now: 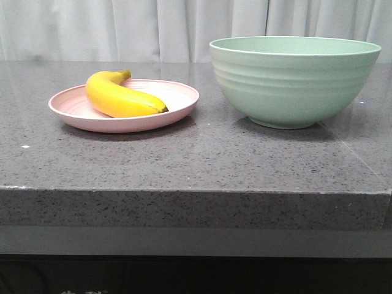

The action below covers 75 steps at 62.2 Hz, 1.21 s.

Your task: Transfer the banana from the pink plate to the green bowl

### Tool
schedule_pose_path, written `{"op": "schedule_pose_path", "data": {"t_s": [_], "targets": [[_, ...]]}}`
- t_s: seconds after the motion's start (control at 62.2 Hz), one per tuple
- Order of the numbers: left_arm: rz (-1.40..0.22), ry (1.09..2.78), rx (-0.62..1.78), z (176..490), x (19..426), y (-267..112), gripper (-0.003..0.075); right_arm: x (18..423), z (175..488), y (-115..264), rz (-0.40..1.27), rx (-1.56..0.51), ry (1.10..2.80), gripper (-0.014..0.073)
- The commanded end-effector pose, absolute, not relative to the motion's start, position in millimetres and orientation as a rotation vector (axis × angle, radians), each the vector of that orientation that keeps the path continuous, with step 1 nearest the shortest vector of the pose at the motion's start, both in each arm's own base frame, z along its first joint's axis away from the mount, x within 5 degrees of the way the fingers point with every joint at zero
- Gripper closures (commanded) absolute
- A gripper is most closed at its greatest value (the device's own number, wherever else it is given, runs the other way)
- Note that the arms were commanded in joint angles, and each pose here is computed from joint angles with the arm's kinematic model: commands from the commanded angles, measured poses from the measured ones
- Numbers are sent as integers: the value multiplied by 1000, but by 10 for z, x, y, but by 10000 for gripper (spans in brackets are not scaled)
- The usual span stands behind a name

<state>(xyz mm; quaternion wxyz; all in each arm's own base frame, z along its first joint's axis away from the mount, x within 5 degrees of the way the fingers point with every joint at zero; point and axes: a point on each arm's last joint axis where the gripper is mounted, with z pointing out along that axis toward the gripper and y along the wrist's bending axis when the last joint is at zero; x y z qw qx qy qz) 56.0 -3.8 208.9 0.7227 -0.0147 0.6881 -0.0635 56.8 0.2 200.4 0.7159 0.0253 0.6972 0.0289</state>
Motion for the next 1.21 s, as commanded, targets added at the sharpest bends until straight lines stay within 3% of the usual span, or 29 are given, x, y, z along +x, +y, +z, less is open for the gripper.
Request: {"op": "schedule_pose_path", "data": {"t_s": [0.0, 0.772, 0.933, 1.191], "targets": [[-146, 1416, -31, 2166, 531, -35, 738, 541, 2108, -1, 53, 48, 1432, 663], [-147, 1376, -33, 2207, 523, -32, 738, 535, 2144, -1, 61, 54, 1408, 663], [-151, 1312, -31, 2461, 469, -29, 738, 482, 2377, -1, 75, 64, 1362, 663], [-159, 1250, -21, 3202, 202, -19, 738, 270, 3091, -4, 36, 36, 1341, 663]]}}
